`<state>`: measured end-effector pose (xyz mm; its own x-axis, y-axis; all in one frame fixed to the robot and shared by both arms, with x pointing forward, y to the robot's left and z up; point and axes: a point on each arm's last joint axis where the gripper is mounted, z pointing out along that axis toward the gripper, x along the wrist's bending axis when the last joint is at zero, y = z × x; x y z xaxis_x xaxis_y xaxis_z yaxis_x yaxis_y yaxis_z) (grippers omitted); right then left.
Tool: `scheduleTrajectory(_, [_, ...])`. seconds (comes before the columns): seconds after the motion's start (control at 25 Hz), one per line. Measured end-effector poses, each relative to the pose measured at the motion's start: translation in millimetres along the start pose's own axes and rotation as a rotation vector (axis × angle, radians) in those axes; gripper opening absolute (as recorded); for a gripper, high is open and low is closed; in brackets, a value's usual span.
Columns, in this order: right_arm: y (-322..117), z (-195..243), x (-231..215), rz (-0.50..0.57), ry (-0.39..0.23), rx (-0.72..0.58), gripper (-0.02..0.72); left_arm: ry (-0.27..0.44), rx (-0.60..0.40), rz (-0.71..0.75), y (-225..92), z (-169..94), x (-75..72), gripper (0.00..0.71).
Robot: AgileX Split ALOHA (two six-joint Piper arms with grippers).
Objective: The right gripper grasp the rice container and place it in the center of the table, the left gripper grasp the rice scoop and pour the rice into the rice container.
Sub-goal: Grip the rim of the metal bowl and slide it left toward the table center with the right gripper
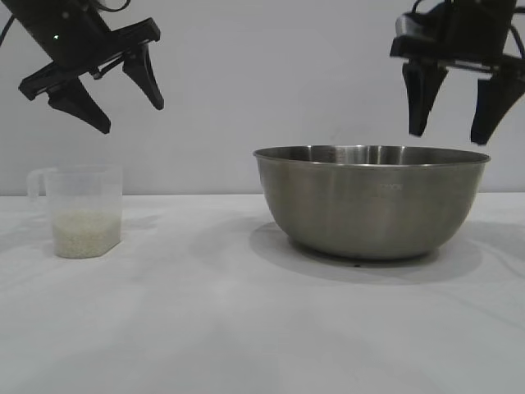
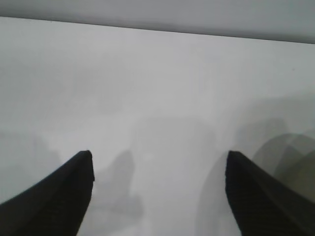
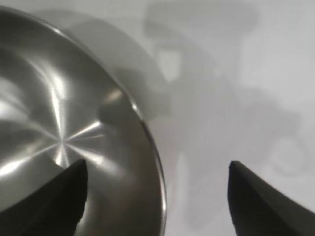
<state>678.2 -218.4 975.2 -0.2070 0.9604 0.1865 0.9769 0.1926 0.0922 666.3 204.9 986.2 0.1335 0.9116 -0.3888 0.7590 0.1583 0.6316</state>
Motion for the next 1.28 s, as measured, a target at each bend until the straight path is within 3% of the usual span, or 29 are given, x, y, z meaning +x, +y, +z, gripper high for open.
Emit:
scheduleTrajectory(0.2, [1.5,33.0,-5.6,0.018,0.014,0.071,0.525,0.0,0.0,0.002,0.0,0.0,0.0,0.531])
scheduleTrajectory(0.36, [1.8,40.3,-6.4,0.025,0.022,0.085,0.326,0.0,0.0,0.002,0.0,0.0,0.0,0.531])
scheduleTrajectory(0.48, [2.0,41.3,-6.5,0.024,0.023,0.085,0.105,0.0,0.0,0.002,0.0,0.0,0.0,0.531])
scheduleTrajectory(0.6, [2.0,41.2,-5.2,0.017,0.037,0.085,0.0,0.0,0.0,0.002,0.0,0.0,0.0,0.531])
scheduleTrajectory(0.88, [2.5,41.4,-0.6,0.022,0.069,0.081,0.0,0.0,0.0,0.002,0.0,0.0,0.0,0.531])
scheduleTrajectory(1.28, [-0.3,50.8,52.5,-0.083,0.092,0.101,0.0,0.0,0.0,0.002,0.0,0.0,0.0,0.531])
